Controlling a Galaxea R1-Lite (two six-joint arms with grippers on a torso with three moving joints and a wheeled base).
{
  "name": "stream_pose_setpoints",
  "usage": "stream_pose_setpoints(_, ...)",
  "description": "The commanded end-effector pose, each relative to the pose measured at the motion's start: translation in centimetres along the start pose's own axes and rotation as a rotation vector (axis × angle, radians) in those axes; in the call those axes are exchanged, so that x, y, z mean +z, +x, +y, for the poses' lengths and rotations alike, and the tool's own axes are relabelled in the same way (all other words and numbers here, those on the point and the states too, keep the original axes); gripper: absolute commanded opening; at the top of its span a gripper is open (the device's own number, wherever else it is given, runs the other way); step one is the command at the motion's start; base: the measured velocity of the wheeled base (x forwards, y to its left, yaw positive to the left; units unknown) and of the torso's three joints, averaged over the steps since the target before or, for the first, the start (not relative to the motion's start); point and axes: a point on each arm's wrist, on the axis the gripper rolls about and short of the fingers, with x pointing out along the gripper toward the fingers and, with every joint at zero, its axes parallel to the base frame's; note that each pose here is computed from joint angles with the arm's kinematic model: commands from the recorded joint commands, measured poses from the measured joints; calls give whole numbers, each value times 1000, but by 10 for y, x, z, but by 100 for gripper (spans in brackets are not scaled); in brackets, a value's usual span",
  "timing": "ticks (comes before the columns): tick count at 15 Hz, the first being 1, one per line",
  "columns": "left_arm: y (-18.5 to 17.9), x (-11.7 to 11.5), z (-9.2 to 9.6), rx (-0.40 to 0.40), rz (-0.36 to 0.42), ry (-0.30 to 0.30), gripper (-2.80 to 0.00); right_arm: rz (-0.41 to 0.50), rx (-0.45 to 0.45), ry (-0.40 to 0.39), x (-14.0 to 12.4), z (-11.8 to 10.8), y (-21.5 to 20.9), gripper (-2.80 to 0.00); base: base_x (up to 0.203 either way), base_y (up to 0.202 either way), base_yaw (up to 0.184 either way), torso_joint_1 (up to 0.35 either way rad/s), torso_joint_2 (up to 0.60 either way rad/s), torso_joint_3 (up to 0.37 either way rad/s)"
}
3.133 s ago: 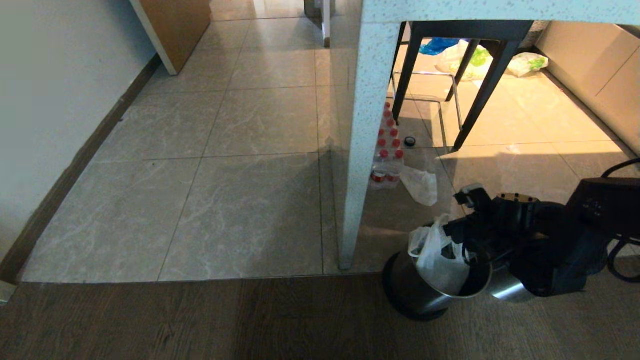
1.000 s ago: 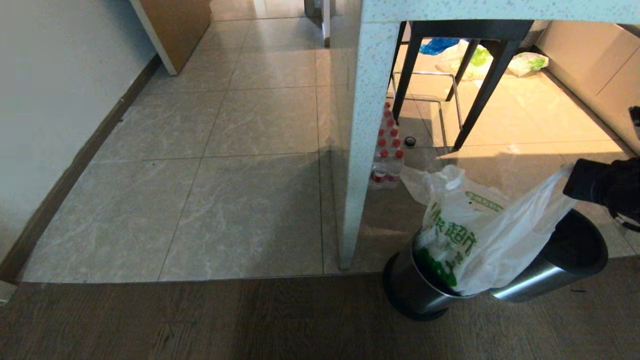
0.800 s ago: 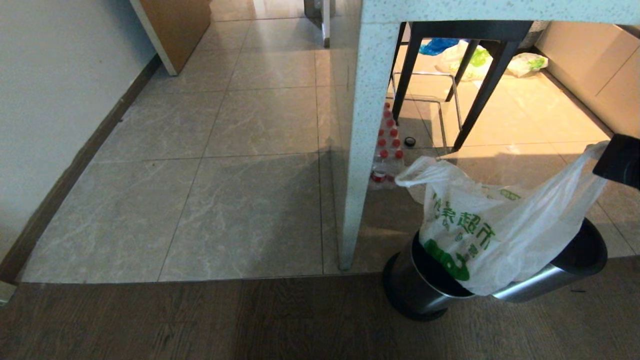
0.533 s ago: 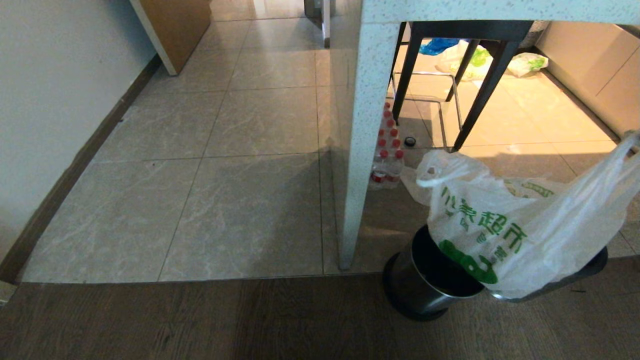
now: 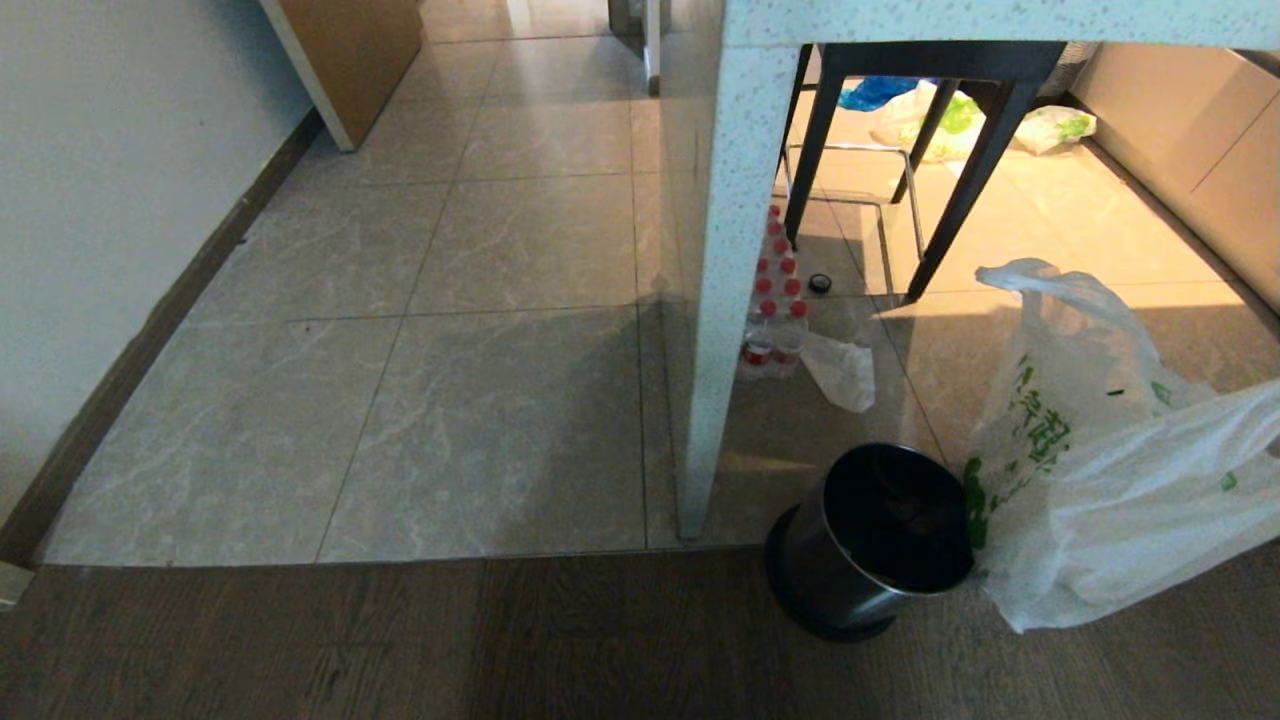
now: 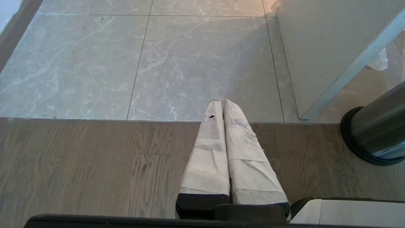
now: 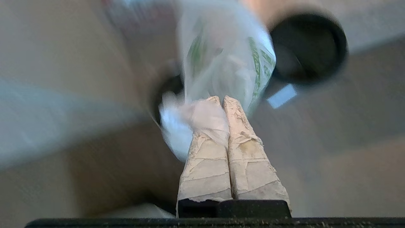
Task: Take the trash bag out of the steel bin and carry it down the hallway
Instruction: Put the trash bag at the door
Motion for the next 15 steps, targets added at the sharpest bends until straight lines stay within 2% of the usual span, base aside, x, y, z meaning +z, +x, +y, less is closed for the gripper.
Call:
stream_pose_setpoints(1, 0, 0, 0, 1, 1, 0, -280, 51, -10, -76, -46, -14, -18, -280, 0, 0, 0, 0, 0, 0)
stream_pose_setpoints(4, 0, 0, 0, -1, -1, 0, -280, 140, -28, -207, -119, -34, -30, -280, 0, 0, 0, 0, 0, 0)
stream_pose_setpoints(6, 0, 0, 0, 0, 1, 0, -280, 197, -37, -248, -162, -44, -31, -280, 0, 0, 0, 0, 0, 0)
stream_pose_setpoints(7, 0, 0, 0, 1, -1, 0, -280, 195, -33, -254, -179, -48, -34, -280, 0, 0, 0, 0, 0, 0)
stream_pose_setpoints(9, 0, 0, 0, 1, 0, 0, -280, 136, -7, -246, -201, -53, -35, -280, 0, 0, 0, 0, 0, 0)
stream_pose_setpoints(10, 0, 0, 0, 1, 1, 0, -280, 72, 7, -238, -206, -53, -34, -280, 0, 0, 0, 0, 0, 0)
stream_pose_setpoints(12, 0, 0, 0, -1, -1, 0, -280, 32, 38, -251, -218, -55, -33, -280, 0, 0, 0, 0, 0, 0)
stream_pose_setpoints(15, 0, 0, 0, -1, 0, 0, -280, -82, 80, -262, -225, -57, -39, -280, 0, 0, 0, 0, 0, 0)
